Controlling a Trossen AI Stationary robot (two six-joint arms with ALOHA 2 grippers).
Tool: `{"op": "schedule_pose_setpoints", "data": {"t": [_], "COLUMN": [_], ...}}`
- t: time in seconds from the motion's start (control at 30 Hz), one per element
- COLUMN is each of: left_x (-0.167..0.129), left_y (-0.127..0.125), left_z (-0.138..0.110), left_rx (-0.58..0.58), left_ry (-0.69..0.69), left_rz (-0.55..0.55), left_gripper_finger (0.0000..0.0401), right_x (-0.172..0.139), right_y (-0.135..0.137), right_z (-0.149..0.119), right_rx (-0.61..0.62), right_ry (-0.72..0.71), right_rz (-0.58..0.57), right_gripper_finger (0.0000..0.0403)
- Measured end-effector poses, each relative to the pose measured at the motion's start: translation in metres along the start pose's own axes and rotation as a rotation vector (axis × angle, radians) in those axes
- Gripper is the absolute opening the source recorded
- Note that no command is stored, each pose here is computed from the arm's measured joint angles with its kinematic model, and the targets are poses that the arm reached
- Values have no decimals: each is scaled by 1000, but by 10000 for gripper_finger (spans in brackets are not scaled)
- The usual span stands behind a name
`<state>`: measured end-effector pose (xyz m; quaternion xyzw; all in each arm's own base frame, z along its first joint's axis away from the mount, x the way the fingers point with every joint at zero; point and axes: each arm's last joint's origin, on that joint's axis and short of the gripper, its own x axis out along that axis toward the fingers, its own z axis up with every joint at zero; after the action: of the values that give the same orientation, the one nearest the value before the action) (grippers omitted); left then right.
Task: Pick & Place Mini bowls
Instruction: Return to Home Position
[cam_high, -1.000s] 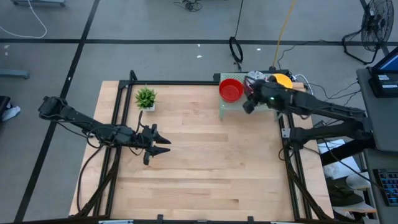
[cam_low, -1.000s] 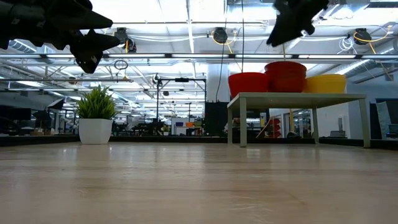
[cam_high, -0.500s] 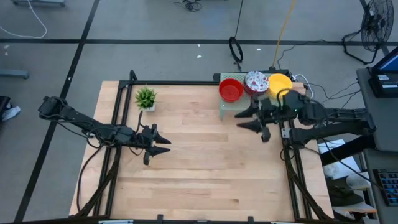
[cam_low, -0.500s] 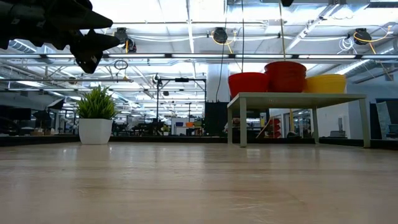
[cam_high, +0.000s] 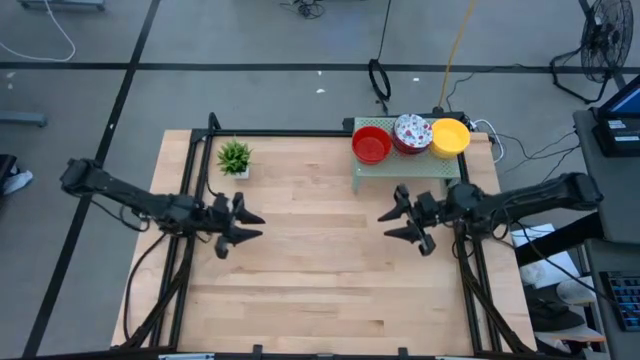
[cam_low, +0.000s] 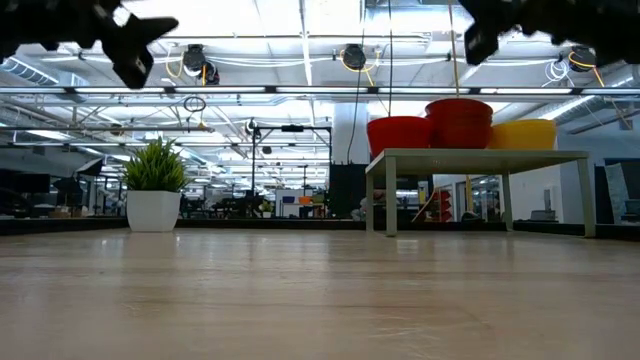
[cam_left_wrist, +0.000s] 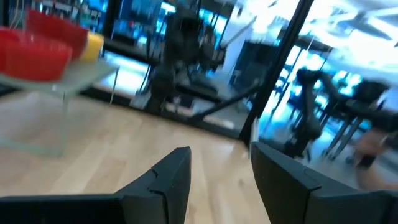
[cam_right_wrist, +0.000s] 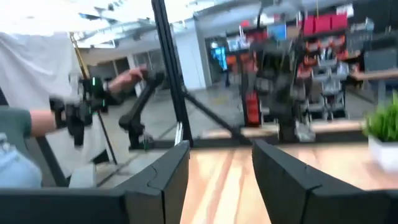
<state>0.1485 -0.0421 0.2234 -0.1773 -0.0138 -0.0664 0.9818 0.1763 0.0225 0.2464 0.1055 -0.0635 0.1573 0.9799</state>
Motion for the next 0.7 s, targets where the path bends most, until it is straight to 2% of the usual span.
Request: {"op": "schedule_pose_setpoints", "data": {"t": [0.2, 0.53, 0.7], "left_x": [-19, -57, -74], "left_y": [-3, -6, -4], "left_z": [20, 48, 57], "left_rx": [-27, -75, -87], "left_ry": [-138, -385, -492], "left_rz": [-50, -134, -149], "left_gripper_finger": [173, 173, 172], "right_x": [-9, -10, -10], "right_y": [3, 12, 12], "right_z": [-31, -38, -46], "right_rx": [23, -32, -72], "right_ry": [94, 118, 182], "right_rz": [25, 80, -14], "right_gripper_finger": [175, 177, 178]}}
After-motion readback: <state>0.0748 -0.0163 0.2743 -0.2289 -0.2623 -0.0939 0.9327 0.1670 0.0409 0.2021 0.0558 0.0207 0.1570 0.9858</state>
